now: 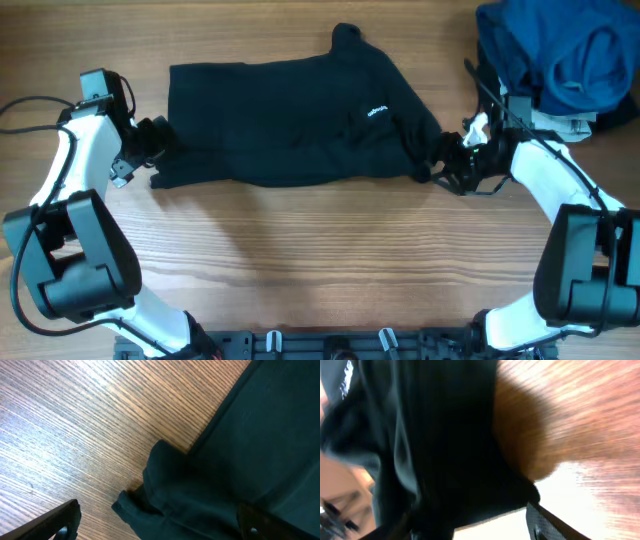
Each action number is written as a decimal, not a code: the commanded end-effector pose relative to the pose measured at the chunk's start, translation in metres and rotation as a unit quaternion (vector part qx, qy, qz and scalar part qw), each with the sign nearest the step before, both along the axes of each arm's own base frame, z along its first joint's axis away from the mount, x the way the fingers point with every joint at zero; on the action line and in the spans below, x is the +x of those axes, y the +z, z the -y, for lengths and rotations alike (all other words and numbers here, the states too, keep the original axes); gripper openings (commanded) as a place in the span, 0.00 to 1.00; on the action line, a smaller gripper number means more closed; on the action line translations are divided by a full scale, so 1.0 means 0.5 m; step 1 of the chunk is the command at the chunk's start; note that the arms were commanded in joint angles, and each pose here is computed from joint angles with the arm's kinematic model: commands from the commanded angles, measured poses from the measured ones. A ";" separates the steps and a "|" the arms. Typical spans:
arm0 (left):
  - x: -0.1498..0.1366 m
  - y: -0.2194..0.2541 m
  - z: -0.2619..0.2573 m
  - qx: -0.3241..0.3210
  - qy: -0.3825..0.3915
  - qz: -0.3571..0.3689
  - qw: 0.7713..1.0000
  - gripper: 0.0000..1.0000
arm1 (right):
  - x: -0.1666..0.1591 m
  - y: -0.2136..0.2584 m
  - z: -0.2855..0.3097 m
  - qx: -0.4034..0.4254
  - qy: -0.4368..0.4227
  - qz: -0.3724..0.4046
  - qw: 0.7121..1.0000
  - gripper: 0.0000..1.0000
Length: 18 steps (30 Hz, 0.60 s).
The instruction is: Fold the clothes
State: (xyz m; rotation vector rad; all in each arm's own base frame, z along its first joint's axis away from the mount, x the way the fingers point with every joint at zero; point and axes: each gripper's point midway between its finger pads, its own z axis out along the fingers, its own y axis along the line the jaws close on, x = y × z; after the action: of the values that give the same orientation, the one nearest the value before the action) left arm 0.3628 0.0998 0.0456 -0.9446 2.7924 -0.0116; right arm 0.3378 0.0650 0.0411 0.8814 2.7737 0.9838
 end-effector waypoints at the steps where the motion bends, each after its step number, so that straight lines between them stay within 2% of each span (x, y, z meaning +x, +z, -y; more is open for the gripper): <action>1: -0.002 -0.006 -0.011 0.007 0.006 -0.005 1.000 1.00 | 0.042 0.016 0.044 0.054 -0.159 -0.037 0.985 0.73; 4: -0.002 -0.006 -0.011 0.007 0.006 -0.005 1.000 1.00 | 0.061 0.024 0.061 0.065 -0.189 -0.030 0.979 0.81; 10: -0.002 -0.006 -0.011 0.007 0.006 -0.005 1.000 1.00 | 0.019 0.020 0.018 0.116 -0.176 -0.079 0.974 0.80; 14: -0.002 -0.006 -0.011 0.007 0.006 -0.005 1.000 1.00 | 0.004 0.020 0.003 0.147 -0.192 -0.112 0.964 0.69; 15: -0.002 -0.006 -0.011 0.007 0.006 -0.006 1.000 1.00 | 0.004 0.019 0.002 0.146 -0.192 -0.112 0.964 0.62; 16: -0.002 -0.006 -0.011 0.007 0.006 -0.006 1.000 1.00 | 0.003 0.018 0.002 0.143 -0.189 -0.111 0.965 0.49; 18: -0.002 -0.006 -0.011 0.007 0.006 -0.005 1.000 1.00 | 0.001 0.010 -0.001 0.119 -0.167 -0.094 0.974 0.36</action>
State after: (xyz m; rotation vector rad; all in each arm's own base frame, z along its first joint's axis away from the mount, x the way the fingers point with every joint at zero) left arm 0.3630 0.0999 0.0455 -0.9444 2.7917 -0.0117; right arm 0.3414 0.0586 0.0448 1.5808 2.5098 1.2618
